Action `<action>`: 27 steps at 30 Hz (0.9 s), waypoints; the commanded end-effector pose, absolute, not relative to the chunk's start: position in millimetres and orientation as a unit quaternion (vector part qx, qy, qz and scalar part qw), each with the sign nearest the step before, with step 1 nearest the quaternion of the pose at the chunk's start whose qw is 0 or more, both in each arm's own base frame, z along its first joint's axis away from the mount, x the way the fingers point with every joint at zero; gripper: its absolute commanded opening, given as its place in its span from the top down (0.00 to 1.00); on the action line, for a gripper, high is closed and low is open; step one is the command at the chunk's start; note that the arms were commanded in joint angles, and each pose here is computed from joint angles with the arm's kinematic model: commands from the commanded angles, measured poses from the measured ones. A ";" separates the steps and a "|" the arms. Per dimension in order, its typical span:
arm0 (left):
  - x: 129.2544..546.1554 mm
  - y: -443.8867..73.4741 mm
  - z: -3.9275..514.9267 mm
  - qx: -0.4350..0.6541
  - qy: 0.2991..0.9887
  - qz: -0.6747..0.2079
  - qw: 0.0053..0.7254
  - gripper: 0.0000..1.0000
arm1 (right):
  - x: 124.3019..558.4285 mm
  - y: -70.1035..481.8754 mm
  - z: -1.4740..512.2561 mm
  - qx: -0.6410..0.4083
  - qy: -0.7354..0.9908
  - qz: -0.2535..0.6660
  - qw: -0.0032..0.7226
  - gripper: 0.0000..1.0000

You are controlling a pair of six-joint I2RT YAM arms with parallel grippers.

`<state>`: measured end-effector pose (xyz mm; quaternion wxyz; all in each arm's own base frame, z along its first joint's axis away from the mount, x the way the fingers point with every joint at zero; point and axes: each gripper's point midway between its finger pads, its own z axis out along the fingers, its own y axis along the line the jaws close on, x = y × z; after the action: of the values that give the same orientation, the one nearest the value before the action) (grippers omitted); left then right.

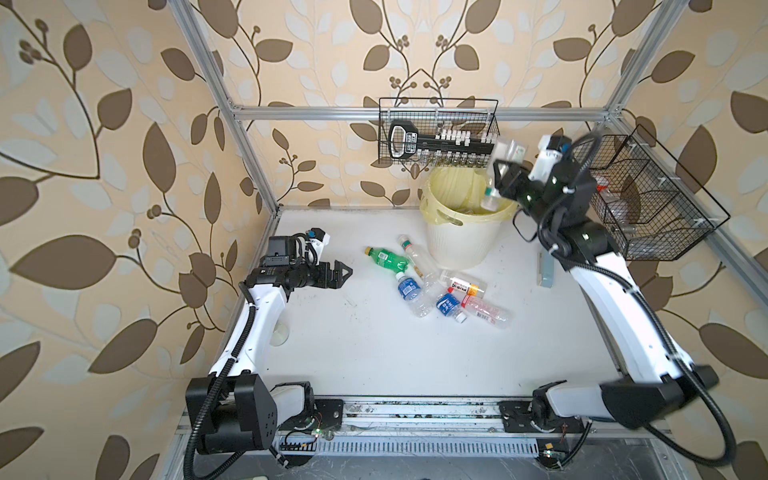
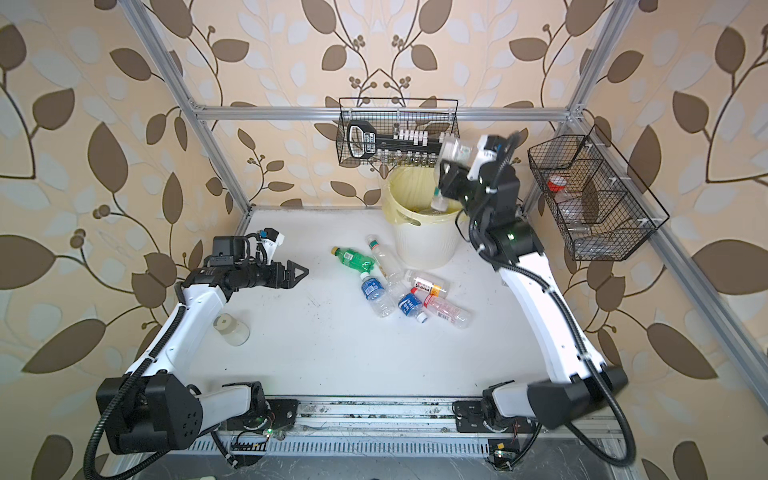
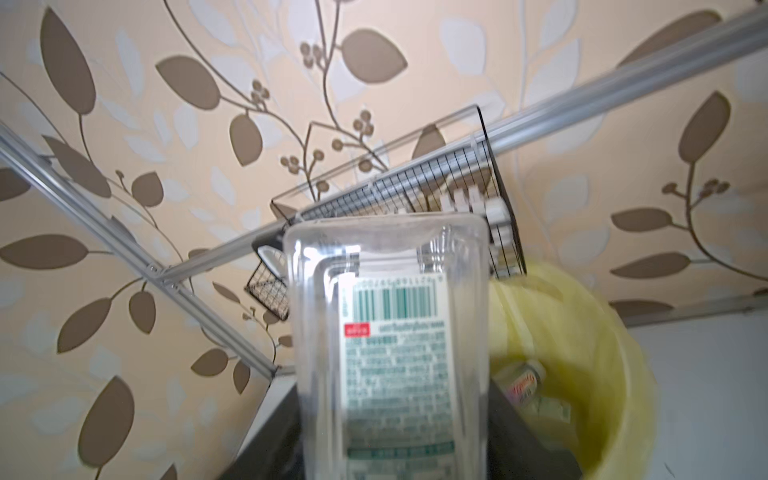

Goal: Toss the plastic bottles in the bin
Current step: 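Raise right gripper over the bin and open it to drop the bottle, then draw right gripper back beside the pile while left gripper moves toward the green bottle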

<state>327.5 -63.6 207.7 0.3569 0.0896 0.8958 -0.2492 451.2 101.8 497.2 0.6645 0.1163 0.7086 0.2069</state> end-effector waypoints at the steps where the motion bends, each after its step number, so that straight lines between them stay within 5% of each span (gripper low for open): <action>1: 326.3 -71.4 235.2 0.097 0.877 -0.280 0.379 0.01 | 485.3 95.0 492.9 0.131 0.729 0.172 0.650 0.07; 2: 326.3 -70.1 235.7 0.095 0.877 -0.277 0.381 0.01 | 485.9 93.9 498.3 0.137 0.727 0.164 0.653 0.00; 11: 323.0 -60.3 241.6 0.084 0.870 -0.272 0.401 0.01 | 396.8 94.7 501.7 0.118 0.705 0.212 0.667 0.00; 27: 325.3 -46.2 235.3 0.056 0.873 -0.269 0.403 0.01 | 306.0 51.7 345.2 0.157 0.795 0.170 0.561 0.00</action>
<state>325.5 -46.0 226.0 0.3890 0.0547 0.8825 -0.2586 317.7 53.4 356.7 0.5722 0.1514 0.7893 0.1630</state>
